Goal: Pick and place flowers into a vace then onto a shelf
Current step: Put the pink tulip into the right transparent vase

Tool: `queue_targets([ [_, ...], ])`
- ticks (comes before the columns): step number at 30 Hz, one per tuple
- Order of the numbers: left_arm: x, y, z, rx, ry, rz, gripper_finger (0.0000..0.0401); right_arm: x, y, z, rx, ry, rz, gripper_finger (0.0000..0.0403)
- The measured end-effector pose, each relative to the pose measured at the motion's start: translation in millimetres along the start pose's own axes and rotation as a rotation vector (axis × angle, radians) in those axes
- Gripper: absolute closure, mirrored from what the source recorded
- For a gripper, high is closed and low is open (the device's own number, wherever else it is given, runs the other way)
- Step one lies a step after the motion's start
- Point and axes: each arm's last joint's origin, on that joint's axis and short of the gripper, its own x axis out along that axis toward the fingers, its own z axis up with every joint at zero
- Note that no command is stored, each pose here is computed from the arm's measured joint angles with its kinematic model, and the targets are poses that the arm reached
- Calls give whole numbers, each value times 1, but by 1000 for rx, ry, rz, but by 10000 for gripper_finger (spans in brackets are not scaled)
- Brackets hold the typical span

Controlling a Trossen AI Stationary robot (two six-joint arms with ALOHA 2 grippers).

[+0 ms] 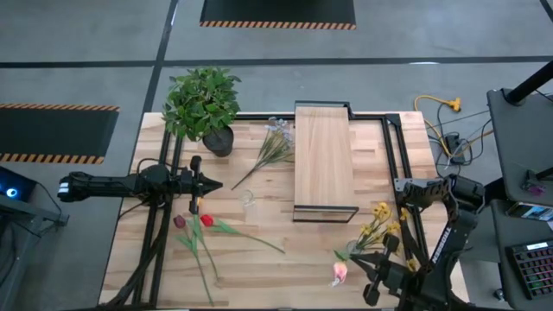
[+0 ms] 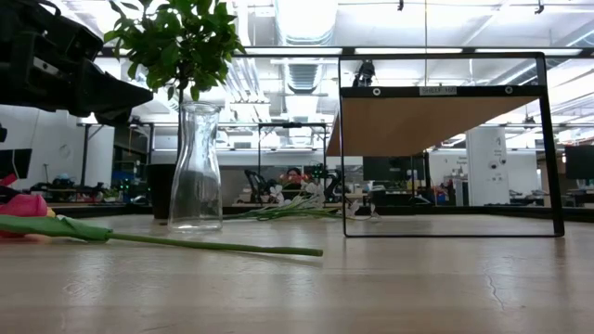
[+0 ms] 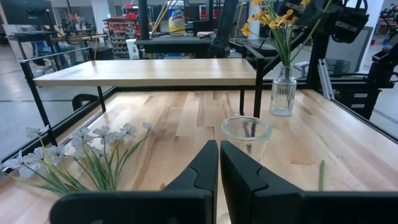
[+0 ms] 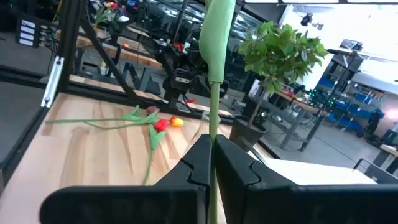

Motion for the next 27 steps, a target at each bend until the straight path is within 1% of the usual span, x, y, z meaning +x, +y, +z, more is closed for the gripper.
queue_targets([
  [7, 0, 0, 0, 0, 0, 0, 401, 5, -5, -18, 1, 8, -17, 394],
  [15, 0, 0, 0, 0, -1, 0, 401, 5, -10, -32, 103, 6, -16, 394],
  [23, 0, 0, 0, 0, 0, 0, 401, 4, -15, -46, 129, 8, -15, 394],
  [27, 0, 0, 0, 0, 0, 0, 401, 4, -17, -51, 155, 50, -21, 394],
])
